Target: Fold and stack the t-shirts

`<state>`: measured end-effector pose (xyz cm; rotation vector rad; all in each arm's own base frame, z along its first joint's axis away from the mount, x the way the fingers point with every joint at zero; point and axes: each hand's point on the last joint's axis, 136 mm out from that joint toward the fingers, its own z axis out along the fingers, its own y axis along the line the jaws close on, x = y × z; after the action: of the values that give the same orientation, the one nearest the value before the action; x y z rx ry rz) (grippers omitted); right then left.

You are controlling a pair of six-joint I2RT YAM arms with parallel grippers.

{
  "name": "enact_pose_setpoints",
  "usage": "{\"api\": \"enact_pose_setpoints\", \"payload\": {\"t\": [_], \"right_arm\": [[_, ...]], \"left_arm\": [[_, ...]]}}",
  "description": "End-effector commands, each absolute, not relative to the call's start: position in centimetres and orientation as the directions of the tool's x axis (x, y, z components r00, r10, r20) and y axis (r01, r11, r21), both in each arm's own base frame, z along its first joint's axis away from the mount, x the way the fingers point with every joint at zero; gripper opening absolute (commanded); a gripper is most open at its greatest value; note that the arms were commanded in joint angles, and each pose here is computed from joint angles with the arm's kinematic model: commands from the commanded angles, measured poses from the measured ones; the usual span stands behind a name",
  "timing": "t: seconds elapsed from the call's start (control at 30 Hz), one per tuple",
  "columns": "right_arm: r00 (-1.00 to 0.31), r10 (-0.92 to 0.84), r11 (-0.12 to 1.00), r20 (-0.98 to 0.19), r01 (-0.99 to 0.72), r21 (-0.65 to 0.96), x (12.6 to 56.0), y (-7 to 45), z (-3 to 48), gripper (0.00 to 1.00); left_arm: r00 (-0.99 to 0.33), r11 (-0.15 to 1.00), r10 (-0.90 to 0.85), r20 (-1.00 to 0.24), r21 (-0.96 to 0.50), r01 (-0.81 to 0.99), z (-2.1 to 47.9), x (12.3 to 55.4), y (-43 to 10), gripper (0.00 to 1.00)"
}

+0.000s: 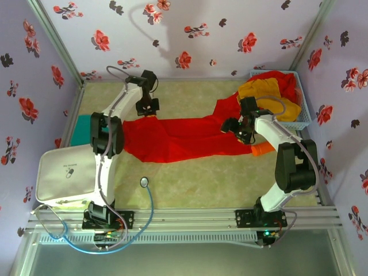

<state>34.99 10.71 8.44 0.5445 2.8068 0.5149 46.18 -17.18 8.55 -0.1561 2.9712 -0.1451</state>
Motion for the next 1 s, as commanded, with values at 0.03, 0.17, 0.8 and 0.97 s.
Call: {"api": "enact_pose_setpoints", "payload": {"t": [0.03,0.17,0.8,0.97], "right_arm": [[-0.913,0.383,0.876,-0.140,0.311,0.370,34.4,11.1,7.9,0.82],[-0.918,0.373,0.879,-0.135,0.303,0.369,34.6,11.6,7.8,0.82],[-0.931,0.341,0.890,-0.132,0.274,0.365,34.1,12.3,7.3,0.82],[-0.938,0.323,0.898,-0.126,0.262,0.354,34.0,12.5,6.6,0.82]], "left_arm": [[-0.982,0.999,-0.013,-0.190,-0.047,-0.005,9.4,46.6,-17.8,0.01],[-0.982,0.998,0.038,-0.185,-0.032,0.045,9.2,46.7,-19.3,0.00],[-0.982,0.997,0.026,-0.187,0.081,0.011,12.8,43.4,-16.6,0.44],[-0.970,0.996,-0.089,-0.226,-0.052,-0.079,14.7,39.1,-13.6,0.40]]}}
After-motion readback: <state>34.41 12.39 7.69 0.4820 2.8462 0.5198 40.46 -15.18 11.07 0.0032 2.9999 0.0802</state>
